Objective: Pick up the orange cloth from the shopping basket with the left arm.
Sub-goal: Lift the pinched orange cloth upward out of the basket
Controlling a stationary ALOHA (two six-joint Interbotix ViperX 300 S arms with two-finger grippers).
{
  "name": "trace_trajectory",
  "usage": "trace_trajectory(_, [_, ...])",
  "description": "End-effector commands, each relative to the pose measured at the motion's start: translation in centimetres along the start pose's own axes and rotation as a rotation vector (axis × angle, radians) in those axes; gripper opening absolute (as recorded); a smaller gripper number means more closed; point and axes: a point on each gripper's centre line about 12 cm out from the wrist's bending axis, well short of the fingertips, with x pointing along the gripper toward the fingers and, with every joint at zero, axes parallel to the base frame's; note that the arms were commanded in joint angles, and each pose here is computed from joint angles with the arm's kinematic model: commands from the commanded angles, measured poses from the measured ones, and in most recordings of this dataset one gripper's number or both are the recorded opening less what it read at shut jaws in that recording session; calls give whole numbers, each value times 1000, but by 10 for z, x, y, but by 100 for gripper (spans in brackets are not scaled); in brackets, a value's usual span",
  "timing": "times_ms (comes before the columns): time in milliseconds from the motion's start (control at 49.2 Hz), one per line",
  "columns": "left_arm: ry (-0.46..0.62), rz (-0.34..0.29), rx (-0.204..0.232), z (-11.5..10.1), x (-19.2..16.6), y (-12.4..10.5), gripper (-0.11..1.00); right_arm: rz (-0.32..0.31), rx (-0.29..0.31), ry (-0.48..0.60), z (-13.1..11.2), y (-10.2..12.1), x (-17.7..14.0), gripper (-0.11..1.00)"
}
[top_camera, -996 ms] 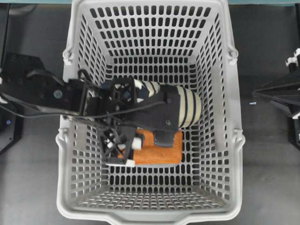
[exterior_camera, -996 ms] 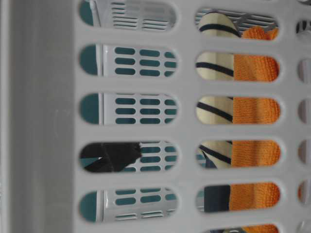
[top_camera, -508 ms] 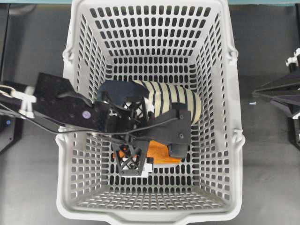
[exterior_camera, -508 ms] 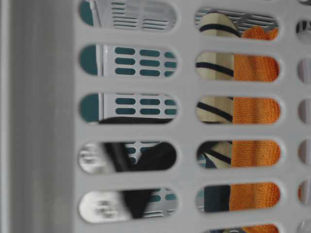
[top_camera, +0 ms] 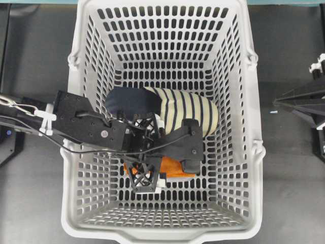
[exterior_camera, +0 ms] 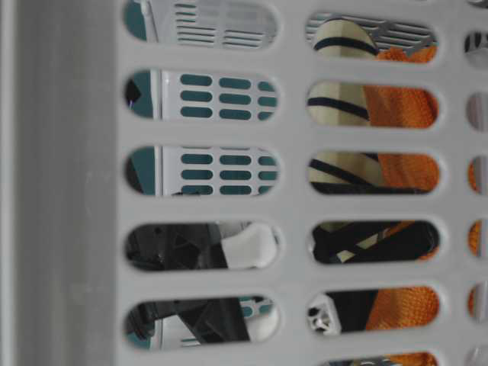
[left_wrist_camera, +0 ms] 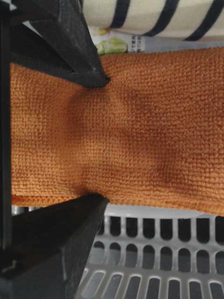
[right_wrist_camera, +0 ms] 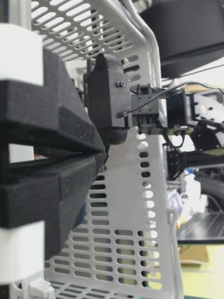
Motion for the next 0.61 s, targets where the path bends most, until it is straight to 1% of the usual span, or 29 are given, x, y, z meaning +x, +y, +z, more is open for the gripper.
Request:
trace_trajectory(0, [0, 2, 1, -2, 0, 0, 85, 3, 5, -10, 3, 1, 1, 0])
trace_trajectory(41, [1, 2, 3, -2, 0, 1, 82, 3, 3, -10, 3, 1, 1, 0])
trace_trajectory(81, [0, 2, 2, -2, -1, 1, 76, 3, 5, -10, 3, 1, 1, 0])
trace_trajectory(163, [-6, 1, 7, 0, -3, 0, 57, 5, 5, -13, 3, 1, 1, 0])
trace_trajectory(264, [-38, -3, 14, 7, -15, 0, 29, 5, 5, -18, 4, 1, 0, 0])
trace_trajectory(325, [-61, -5, 13, 12, -25, 1, 16, 9, 5, -22, 5, 2, -1, 0])
trace_trajectory(345, [-70, -6, 15, 14, -28, 1, 15, 9, 5, -24, 5, 2, -1, 0])
trace_trajectory(589, [-121, -9, 11, 38, -86, 0, 15, 11, 5, -31, 7, 2, -3, 0])
